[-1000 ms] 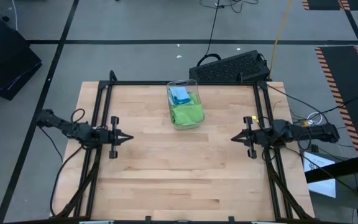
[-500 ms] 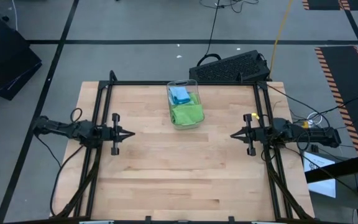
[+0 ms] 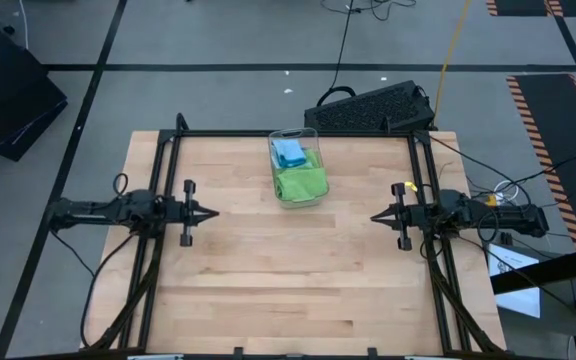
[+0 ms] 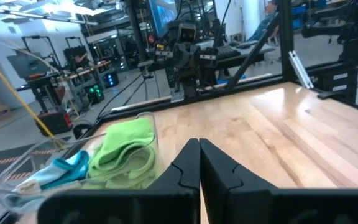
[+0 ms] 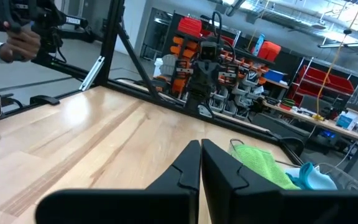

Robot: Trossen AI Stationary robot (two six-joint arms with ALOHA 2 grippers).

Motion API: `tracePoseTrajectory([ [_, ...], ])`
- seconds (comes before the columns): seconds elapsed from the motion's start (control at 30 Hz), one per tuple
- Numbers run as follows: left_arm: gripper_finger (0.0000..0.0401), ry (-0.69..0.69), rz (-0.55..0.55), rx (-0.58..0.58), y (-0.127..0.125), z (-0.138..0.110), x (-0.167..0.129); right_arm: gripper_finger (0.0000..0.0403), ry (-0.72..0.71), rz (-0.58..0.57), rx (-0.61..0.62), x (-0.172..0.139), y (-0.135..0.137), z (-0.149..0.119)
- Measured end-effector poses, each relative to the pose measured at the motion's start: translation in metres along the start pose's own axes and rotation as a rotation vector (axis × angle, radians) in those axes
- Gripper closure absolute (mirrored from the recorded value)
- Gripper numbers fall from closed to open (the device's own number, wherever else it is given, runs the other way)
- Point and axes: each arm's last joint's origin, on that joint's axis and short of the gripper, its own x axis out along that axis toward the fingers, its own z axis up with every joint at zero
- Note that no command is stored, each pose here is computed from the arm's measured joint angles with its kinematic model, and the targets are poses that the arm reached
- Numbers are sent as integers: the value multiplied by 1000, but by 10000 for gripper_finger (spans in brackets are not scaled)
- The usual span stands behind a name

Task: Fold microfiber towels
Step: Return to Home Position

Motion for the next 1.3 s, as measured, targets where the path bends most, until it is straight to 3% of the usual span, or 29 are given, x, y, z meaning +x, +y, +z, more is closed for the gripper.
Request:
tracePoseTrajectory([
  [0.33, 397, 74, 0, -23, 0, -6, 4, 397, -1, 0, 0, 0, 0, 0],
  [0.6, 399, -11, 24, -47, 2, 1, -1, 397, -1, 0, -1, 0, 0, 0],
  [1.0, 400, -10, 23, 0, 2, 1, -1, 397, -2, 0, -1, 0, 0, 0],
  [1.3, 371, -11, 24, -26, 2, 1, -1, 397, -2, 0, -1, 0, 0, 0],
])
